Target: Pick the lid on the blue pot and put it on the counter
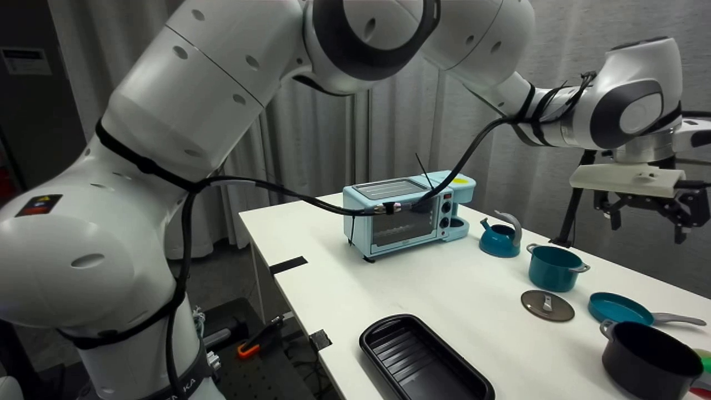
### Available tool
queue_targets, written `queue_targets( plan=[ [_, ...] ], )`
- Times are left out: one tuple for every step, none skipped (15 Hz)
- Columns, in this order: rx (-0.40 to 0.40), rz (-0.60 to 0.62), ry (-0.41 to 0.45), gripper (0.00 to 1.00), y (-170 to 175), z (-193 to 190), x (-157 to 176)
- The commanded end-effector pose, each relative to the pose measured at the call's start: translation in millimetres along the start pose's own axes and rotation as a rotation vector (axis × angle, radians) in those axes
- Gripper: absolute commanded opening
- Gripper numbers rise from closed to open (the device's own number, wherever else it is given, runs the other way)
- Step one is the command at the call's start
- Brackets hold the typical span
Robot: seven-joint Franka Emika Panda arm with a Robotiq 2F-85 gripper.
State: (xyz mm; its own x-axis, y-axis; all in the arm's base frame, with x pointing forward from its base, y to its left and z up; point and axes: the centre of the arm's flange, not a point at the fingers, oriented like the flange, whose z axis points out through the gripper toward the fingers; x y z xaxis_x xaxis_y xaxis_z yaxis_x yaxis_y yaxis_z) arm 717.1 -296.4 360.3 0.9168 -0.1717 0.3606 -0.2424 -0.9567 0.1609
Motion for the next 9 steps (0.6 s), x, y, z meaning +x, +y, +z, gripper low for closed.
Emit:
queue_targets(
  plan=[
    [0.055, -0.015, -0.039, 1.0, 10.7, -33.1, -22.2],
    [0.062, -0.014, -0.042, 1.0, 13.1, -38.1, -24.2],
    [0.072, -0.02, -0.053, 1.0, 15.0, -43.7, -26.2],
    [0.077, -0.026, -0.059, 1.0, 16.9, -47.2, -28.9],
    [0.081, -0.029, -0.057, 1.0, 18.8, -52.1, -31.9],
    [0.084, -0.035, -0.055, 1.0, 20.6, -56.4, -35.2],
    [0.086, -0.035, -0.053, 1.0, 23.0, -59.9, -38.5],
    [0.046, -0.021, -0.046, 1.0, 18.4, -42.6, -18.1],
    [0.048, -0.022, -0.047, 1.0, 20.3, -45.9, -20.7]
  ],
)
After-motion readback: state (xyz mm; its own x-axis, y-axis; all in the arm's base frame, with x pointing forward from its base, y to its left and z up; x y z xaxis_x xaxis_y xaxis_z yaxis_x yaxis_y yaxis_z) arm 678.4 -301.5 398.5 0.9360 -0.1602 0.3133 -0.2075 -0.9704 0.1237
